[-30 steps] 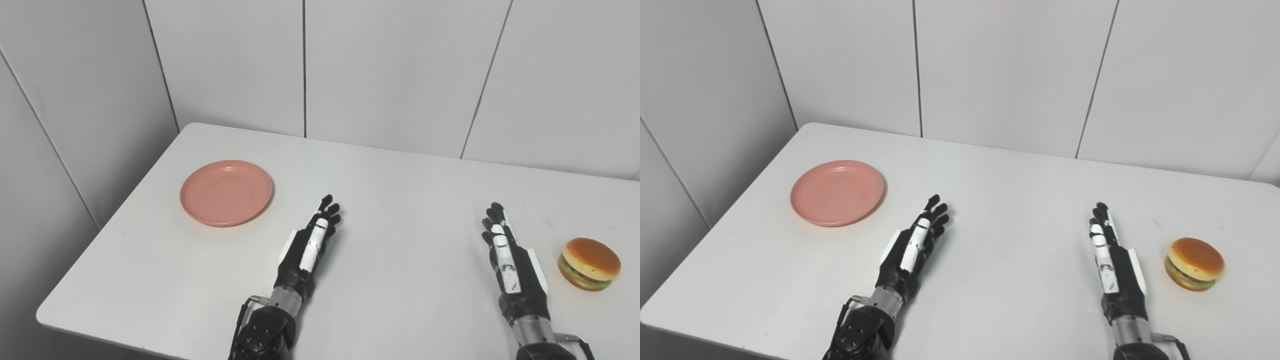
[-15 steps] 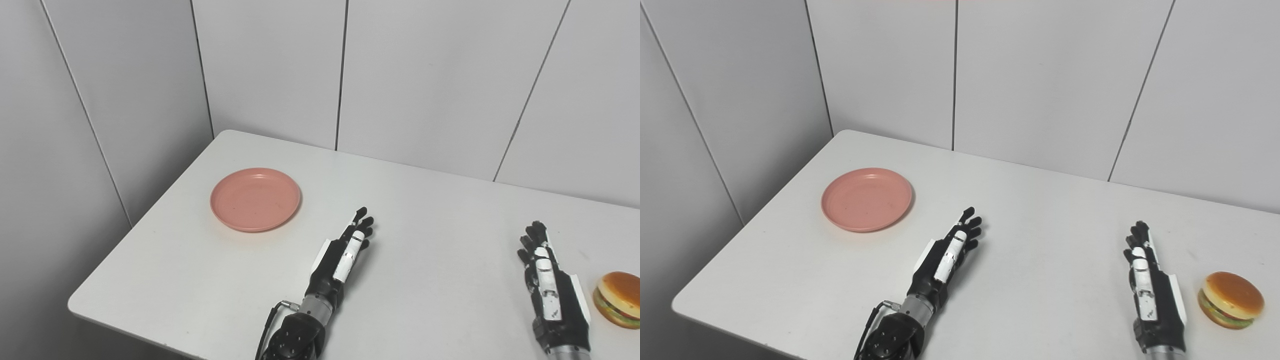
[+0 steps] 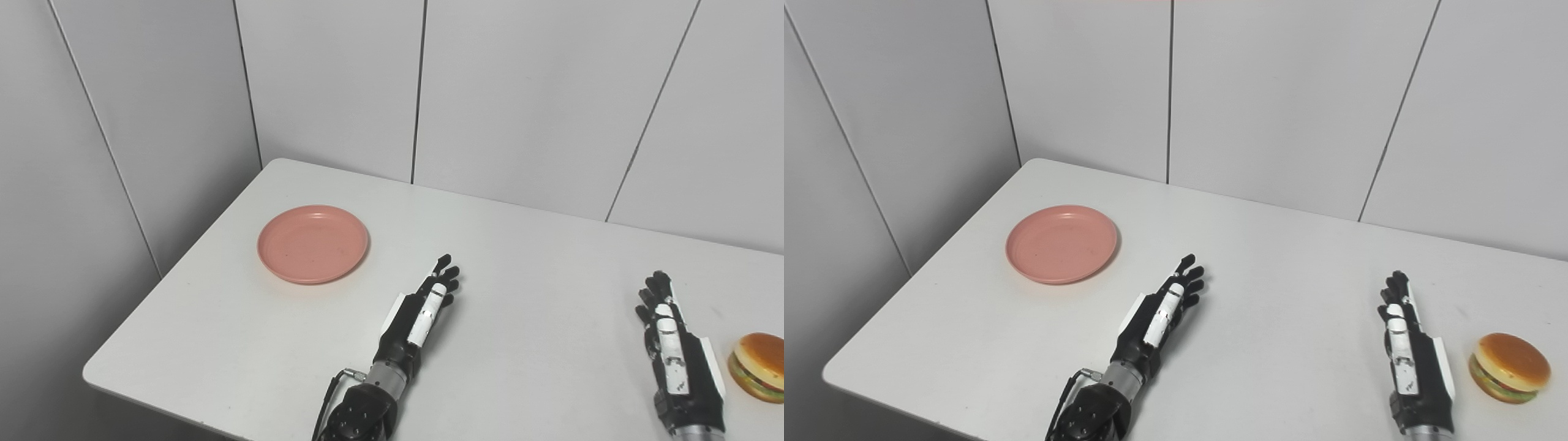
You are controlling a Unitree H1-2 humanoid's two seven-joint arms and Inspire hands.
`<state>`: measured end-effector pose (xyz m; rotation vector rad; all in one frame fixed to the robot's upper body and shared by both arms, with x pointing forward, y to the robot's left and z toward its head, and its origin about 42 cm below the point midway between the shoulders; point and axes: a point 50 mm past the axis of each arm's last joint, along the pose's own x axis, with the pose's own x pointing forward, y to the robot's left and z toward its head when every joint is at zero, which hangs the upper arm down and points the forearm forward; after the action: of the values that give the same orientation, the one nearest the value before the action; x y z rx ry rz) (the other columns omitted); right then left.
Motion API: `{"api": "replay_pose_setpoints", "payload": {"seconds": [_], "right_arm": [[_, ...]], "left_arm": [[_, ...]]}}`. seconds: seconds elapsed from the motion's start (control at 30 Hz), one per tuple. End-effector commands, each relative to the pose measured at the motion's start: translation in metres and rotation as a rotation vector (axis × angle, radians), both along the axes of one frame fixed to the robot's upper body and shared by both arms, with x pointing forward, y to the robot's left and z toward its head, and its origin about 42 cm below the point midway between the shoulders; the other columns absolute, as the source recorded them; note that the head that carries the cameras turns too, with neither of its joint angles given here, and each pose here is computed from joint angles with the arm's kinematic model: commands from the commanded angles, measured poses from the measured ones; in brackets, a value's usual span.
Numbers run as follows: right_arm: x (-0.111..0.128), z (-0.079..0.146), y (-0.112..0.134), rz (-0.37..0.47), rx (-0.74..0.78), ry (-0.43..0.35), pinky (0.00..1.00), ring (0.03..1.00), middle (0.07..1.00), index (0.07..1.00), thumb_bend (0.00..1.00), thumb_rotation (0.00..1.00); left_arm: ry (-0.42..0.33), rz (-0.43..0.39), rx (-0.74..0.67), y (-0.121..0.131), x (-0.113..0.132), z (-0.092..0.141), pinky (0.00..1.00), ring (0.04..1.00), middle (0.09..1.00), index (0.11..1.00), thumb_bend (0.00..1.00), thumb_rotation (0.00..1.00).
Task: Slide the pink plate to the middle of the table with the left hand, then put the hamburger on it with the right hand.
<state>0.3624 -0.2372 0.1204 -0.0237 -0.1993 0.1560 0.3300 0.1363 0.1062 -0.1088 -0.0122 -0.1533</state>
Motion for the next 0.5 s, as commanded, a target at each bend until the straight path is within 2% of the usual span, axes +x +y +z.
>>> {"api": "replay_pose_setpoints", "payload": {"seconds": [0.0, 0.23, 0.47], "right_arm": [[-0.025, -0.037, -0.003, -0.023, 0.008, 0.123, 1.0, 0.997, 0.999, 1.0, 0.14, 1.0], [-0.023, -0.038, 0.0, -0.025, 0.006, 0.125, 1.0, 0.997, 0.996, 1.0, 0.14, 1.0], [-0.022, -0.039, 0.002, -0.023, 0.006, 0.124, 1.0, 0.995, 0.995, 1.0, 0.14, 1.0]], "left_arm": [[-0.002, -0.024, 0.004, 0.0, 0.002, 0.006, 0.96, 0.946, 0.952, 0.947, 0.34, 1.0], [-0.054, -0.06, -0.024, 0.008, 0.012, 0.039, 0.97, 0.945, 0.957, 0.949, 0.38, 1.0], [-0.119, -0.065, -0.018, 0.023, 0.02, 0.077, 0.95, 0.931, 0.939, 0.937, 0.37, 1.0]]}}
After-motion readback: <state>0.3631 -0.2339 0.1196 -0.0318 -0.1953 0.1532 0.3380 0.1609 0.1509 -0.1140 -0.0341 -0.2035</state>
